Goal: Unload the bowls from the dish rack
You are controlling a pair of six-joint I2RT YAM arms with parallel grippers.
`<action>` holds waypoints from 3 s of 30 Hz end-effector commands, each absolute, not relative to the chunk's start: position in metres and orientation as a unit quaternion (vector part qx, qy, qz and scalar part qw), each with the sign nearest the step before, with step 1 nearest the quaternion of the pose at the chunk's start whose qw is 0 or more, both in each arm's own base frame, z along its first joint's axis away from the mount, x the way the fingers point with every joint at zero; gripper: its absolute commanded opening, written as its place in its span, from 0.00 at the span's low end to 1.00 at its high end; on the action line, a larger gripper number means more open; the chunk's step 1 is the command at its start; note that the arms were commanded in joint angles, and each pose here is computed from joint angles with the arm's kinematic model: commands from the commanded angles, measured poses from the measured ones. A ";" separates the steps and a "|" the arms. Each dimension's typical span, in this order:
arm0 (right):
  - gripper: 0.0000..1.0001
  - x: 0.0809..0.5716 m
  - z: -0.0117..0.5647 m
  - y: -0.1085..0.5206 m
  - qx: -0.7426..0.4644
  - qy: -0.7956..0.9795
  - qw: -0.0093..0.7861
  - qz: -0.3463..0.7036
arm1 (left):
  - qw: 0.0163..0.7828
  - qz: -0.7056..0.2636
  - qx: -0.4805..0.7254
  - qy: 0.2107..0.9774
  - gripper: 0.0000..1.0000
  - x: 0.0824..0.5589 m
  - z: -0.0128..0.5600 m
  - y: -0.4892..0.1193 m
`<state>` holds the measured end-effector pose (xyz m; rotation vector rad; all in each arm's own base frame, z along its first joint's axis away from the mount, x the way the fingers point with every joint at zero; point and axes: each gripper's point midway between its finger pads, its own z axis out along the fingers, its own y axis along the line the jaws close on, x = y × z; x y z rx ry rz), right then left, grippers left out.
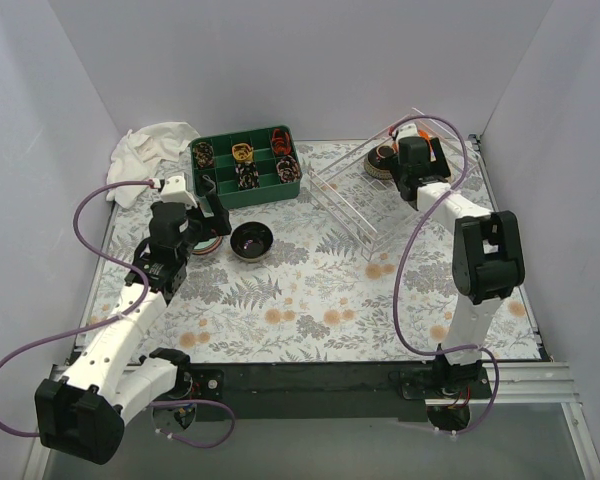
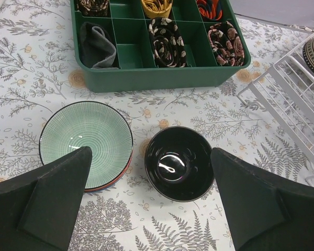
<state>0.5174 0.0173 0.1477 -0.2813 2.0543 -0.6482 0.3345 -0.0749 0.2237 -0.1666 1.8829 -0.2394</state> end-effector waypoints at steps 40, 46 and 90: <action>0.95 0.561 0.085 -0.028 -0.153 0.835 0.385 -0.362 | 0.552 -0.116 -0.043 0.825 0.98 0.336 0.200 -0.087; 0.91 0.556 0.104 -0.037 -0.136 0.826 0.382 -0.391 | 0.549 -0.120 -0.040 0.826 0.98 0.336 0.198 -0.090; 0.98 0.530 0.116 -0.034 -0.244 0.858 0.268 -0.363 | 0.517 -0.148 -0.019 0.843 0.98 0.336 0.186 -0.107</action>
